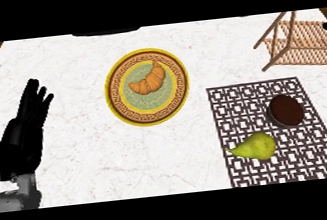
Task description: Pick the cupcake from the placemat and place it in the tiered shelf
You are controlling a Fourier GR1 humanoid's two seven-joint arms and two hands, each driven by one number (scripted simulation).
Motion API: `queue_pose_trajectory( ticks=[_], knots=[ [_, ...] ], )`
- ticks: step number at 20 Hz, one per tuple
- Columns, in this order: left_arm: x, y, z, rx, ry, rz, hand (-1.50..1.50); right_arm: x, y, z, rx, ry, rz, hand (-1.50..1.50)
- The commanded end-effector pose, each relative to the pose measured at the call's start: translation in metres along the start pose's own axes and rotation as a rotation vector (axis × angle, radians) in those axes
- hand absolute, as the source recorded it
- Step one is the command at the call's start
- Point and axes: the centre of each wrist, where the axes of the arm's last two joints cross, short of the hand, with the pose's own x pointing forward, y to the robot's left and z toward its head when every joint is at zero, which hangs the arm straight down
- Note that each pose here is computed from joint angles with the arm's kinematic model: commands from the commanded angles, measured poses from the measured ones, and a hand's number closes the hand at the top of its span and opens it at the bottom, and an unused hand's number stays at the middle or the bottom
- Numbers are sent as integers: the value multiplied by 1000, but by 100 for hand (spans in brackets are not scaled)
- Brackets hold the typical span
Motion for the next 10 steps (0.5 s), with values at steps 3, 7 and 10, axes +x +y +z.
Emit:
queue_pose_trajectory(
  ticks=[3,7,10],
  knots=[
    [-14,1,6,9,9,-3,0,51,17,3,11,191,290,-150],
    [3,-7,0,13,3,6,0,68,59,-20,33,256,287,-150],
    [6,-3,2,-2,4,1,0,70,73,-35,25,310,373,-150]
  ],
)
